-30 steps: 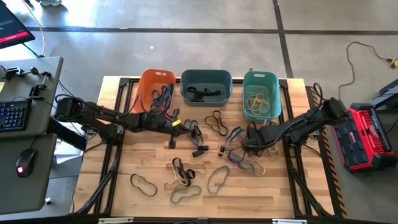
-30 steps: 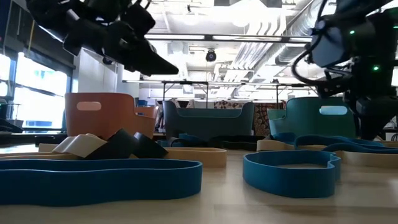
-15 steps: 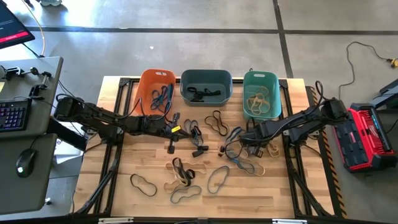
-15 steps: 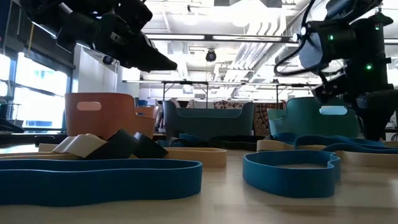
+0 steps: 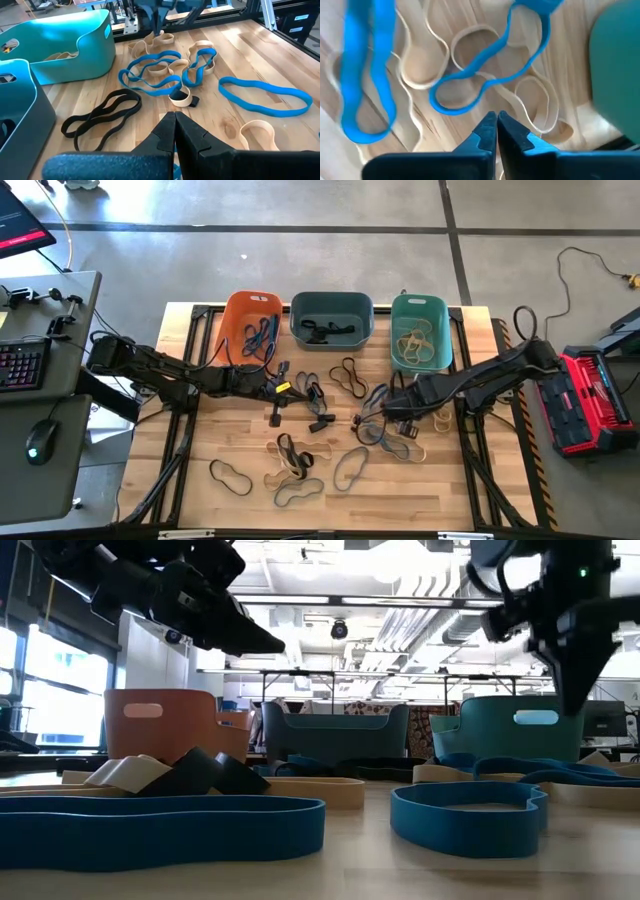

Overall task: Sort rubber bands into baskets
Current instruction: Put the brown rubber band into the green bin

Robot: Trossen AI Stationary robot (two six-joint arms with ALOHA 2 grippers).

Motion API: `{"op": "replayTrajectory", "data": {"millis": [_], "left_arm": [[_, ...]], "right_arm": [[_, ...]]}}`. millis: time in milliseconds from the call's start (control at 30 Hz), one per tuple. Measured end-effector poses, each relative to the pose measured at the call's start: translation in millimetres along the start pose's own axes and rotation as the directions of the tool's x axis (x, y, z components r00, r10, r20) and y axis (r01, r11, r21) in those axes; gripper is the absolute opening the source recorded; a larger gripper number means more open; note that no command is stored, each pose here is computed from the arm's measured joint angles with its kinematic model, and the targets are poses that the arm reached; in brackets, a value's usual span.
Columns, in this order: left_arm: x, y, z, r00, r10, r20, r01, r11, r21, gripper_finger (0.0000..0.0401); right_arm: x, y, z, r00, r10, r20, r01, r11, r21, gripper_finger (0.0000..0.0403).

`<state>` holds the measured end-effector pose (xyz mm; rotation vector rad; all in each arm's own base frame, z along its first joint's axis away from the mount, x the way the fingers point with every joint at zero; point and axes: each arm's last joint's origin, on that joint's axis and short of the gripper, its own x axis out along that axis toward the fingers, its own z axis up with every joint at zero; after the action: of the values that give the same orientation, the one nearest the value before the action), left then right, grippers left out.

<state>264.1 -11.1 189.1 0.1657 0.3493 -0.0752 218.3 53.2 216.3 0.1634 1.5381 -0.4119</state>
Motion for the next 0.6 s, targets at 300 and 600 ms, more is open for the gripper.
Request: {"op": "replayTrajectory", "data": {"millis": [300,600], "left_arm": [[0.0,-0.3,-0.1,1.000,-0.002,-0.002,0.002,1.000,-0.011,0.0000],[0.1,-0.4,-0.5,1.000,-0.002,-0.005,0.002,1.000,-0.011,0.0000]], "right_arm": [[20.0,-8.4,-4.9,0.998,-0.030,-0.047,0.026,0.995,-0.097,0.0076],[51.8,-27.2,-9.6,0.992,-0.006,-0.127,-0.007,0.995,-0.103,0.0123]]}}
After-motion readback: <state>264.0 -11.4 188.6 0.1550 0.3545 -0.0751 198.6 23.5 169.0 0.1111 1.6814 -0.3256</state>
